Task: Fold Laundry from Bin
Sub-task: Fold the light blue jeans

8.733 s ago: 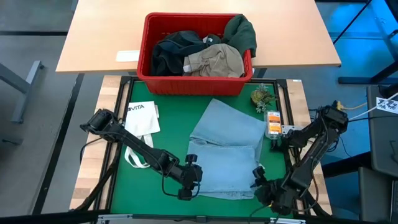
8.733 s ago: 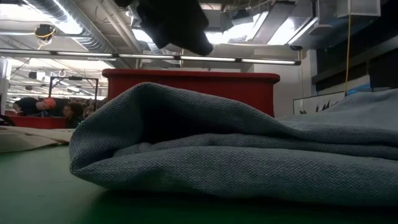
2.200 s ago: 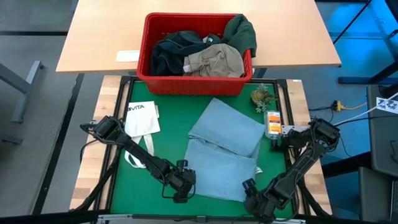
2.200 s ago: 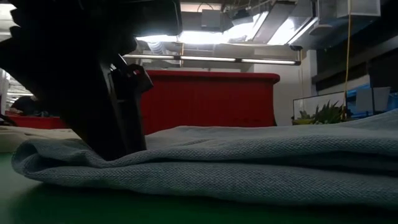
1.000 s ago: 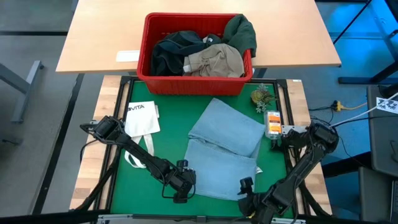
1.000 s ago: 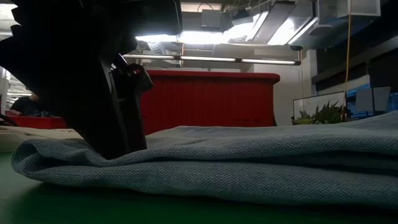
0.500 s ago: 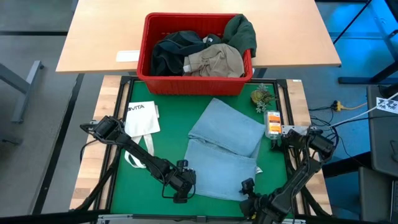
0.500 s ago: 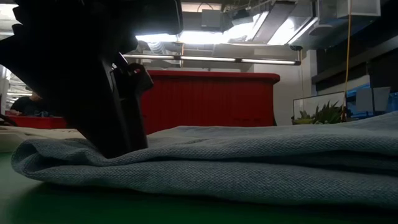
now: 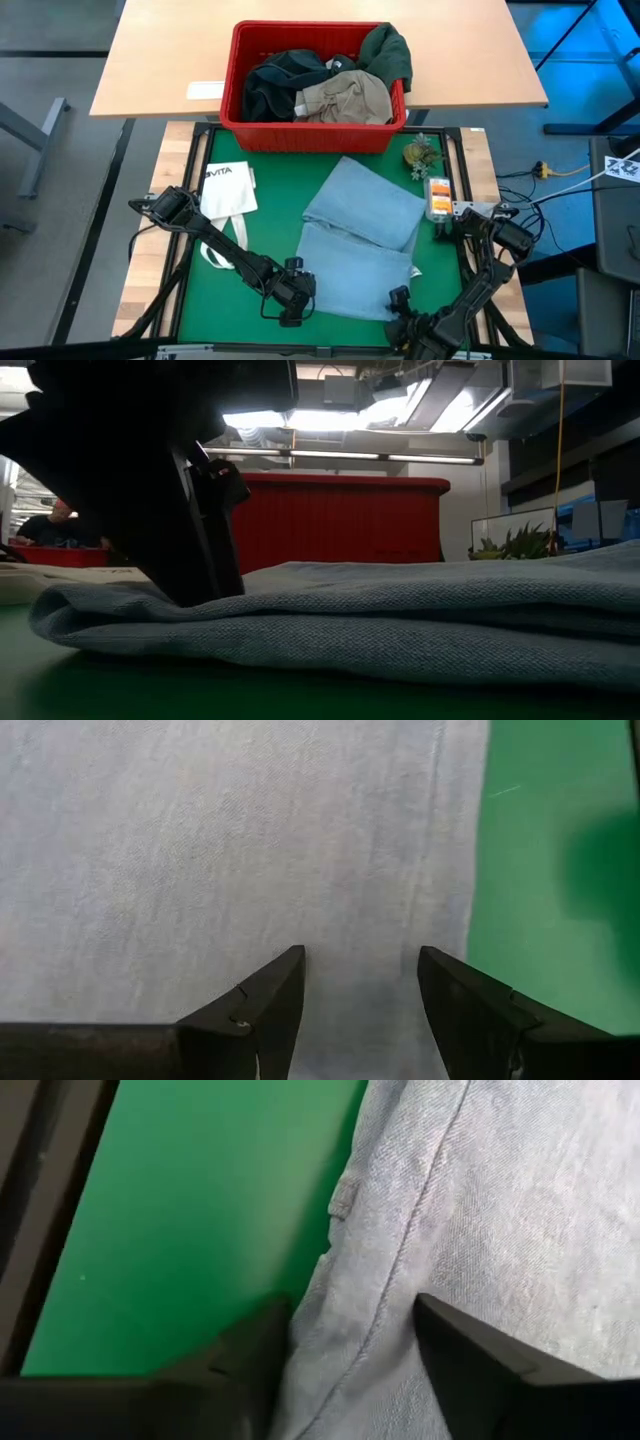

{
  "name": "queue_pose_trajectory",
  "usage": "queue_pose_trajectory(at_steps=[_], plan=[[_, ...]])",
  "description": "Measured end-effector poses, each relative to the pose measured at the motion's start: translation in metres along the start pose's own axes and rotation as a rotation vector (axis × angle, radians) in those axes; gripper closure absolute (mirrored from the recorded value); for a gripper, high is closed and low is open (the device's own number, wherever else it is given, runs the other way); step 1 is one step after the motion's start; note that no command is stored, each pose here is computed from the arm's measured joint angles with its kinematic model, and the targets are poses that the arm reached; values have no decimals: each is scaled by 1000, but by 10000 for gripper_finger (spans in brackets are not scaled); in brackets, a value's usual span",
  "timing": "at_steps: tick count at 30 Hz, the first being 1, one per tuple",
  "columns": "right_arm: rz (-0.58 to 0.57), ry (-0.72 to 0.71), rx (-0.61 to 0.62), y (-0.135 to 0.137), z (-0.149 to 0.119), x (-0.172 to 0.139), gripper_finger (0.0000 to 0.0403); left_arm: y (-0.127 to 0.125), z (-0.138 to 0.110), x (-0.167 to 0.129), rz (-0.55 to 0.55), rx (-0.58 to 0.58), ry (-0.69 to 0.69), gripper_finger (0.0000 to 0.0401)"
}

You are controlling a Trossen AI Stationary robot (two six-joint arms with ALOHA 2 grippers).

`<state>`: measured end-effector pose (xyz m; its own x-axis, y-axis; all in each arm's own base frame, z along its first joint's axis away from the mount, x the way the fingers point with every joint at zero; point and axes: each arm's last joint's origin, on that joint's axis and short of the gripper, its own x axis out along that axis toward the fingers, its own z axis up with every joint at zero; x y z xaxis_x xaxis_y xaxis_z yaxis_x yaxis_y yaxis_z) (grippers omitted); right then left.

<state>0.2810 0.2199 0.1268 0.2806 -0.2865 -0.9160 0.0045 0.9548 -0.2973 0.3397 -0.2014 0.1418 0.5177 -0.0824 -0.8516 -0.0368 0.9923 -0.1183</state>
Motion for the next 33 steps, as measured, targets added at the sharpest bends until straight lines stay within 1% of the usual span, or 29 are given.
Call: queue_pose_trajectory(at_steps=[4,7,10,13,15,20,23,25,28,31,33], plan=[[17,32,14,-5,2,3,275,-1,0,0,-20,0,11,211],[2,33,6,-5,1,4,331,-1,-1,0,-41,0,24,211],[4,40,4,-5,1,4,374,-2,0,0,-53,0,26,211],[8,39,6,-5,1,3,376,-3,1,0,-64,-1,16,211],[13,41,6,-5,1,3,375,-4,3,-1,-69,24,11,211],[19,44,9,-5,1,3,344,-8,6,-4,-123,96,23,211],[24,47,9,-5,1,3,344,-11,5,-5,-144,109,35,211],[25,47,9,-5,1,3,353,-11,2,-6,-134,115,57,211],[25,48,9,-5,0,3,365,-10,-2,-6,-87,127,79,211],[30,50,10,-5,0,3,365,-11,-5,-7,-41,144,72,211],[31,51,9,-5,0,4,359,-12,-6,-6,-25,183,68,211]])
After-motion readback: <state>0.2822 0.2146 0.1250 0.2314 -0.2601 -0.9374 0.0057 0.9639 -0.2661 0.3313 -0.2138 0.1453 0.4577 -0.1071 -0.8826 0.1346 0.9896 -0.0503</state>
